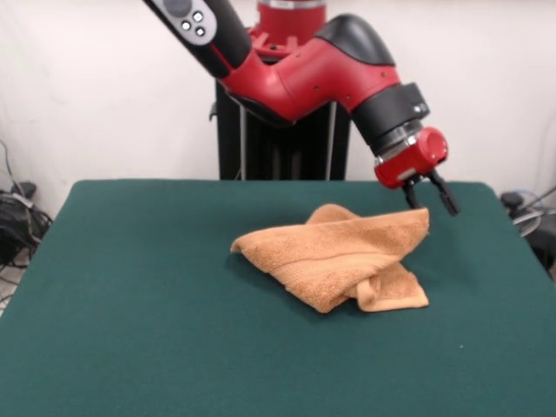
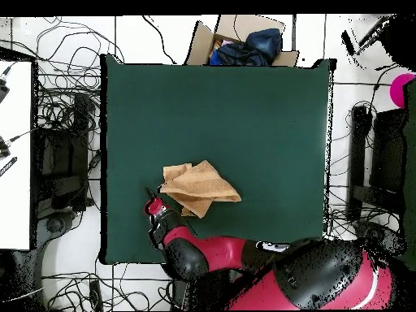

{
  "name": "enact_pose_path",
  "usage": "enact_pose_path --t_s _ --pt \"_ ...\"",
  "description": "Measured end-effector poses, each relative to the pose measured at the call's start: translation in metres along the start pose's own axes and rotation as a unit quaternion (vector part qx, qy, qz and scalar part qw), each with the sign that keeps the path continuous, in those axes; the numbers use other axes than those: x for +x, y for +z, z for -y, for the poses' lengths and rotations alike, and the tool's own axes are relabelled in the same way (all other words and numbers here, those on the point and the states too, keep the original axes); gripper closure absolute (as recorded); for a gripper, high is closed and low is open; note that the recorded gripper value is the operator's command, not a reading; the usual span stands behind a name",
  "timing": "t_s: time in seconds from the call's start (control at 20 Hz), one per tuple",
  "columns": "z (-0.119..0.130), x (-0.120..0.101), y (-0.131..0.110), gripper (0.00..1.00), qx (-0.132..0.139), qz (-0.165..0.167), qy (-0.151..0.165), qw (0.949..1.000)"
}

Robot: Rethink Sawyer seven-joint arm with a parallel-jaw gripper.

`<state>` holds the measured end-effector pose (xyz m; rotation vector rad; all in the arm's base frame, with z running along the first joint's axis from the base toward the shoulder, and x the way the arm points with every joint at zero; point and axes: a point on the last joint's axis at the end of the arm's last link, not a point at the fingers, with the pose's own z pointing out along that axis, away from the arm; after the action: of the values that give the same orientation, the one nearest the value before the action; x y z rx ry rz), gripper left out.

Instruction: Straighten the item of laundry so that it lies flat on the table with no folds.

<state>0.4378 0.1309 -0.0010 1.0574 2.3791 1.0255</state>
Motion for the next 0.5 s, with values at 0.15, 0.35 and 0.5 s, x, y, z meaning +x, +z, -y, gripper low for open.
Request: enact_pose_path --t_s 0.15,0.35,0.5 --pt "0.001 0.003 0.000 0.00 0.003 -0.002 -0.004 1.0000" --pt "0.003 0.009 0.002 0.00 0.010 -0.006 -0.014 0.9998" --pt "0.007 0.013 0.004 0.00 0.019 -0.006 -0.027 0.9994"
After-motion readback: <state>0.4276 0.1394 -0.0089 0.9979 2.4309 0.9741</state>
